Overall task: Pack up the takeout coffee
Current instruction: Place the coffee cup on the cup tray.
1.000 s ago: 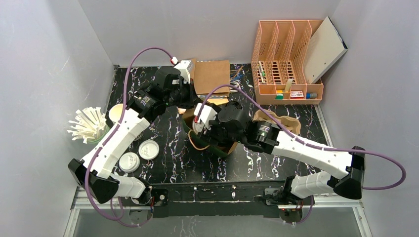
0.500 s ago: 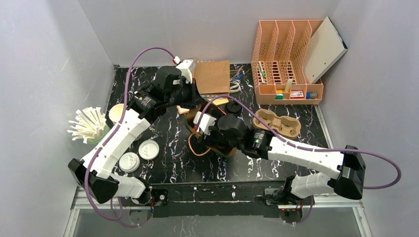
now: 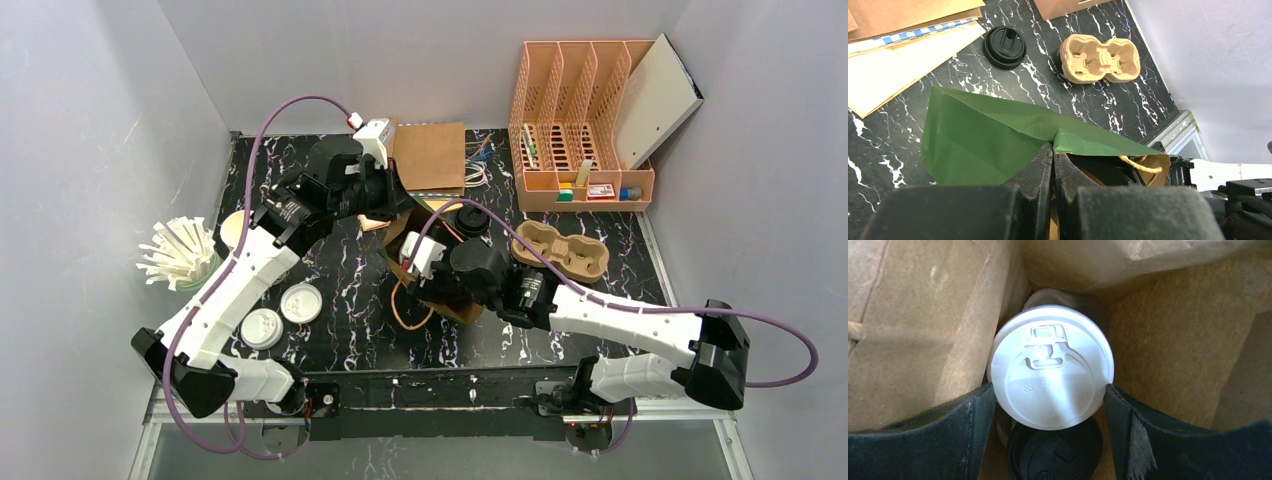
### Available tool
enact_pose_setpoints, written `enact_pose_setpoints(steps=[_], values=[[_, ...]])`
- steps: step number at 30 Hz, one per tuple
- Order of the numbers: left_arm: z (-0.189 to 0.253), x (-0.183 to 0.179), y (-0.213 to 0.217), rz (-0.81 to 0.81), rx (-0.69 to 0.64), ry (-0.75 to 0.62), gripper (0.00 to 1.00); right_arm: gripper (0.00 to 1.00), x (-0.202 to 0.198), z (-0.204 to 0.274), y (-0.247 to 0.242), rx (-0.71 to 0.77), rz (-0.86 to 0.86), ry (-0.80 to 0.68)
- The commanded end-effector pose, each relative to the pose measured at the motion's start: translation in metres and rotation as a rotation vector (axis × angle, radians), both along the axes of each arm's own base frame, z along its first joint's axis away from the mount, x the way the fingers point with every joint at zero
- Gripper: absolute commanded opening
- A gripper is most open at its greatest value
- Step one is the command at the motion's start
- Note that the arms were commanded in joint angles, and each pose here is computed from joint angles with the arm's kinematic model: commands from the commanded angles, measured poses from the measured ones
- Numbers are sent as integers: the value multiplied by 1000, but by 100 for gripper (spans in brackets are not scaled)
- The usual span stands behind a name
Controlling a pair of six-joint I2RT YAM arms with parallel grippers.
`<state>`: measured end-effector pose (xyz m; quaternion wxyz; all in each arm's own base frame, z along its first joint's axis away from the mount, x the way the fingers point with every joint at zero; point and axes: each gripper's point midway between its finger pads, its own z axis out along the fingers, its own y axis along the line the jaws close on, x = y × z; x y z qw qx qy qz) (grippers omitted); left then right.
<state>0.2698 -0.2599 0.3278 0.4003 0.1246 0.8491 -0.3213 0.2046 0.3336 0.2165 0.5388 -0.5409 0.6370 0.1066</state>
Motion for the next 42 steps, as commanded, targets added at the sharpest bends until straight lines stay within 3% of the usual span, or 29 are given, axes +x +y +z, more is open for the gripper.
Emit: enact_pose_setpoints(steps=[1,9,20,33,42], values=[[24,-9,1,-11,-58,-51,0,46,-3,12,-6,62,-20,-9],[15,-19,0,-40,-51,-32,0,47,0,7,-12,57,-34,-24],[-9,-33,7,-50,-9,10,0,47,-6,-9,-8,4,11,74],[-45,-32,31,30,125,64,0,47,-15,-22,16,-106,131,165],[-55,-33,37,76,128,86,0,47,-15,-20,22,-114,146,186]])
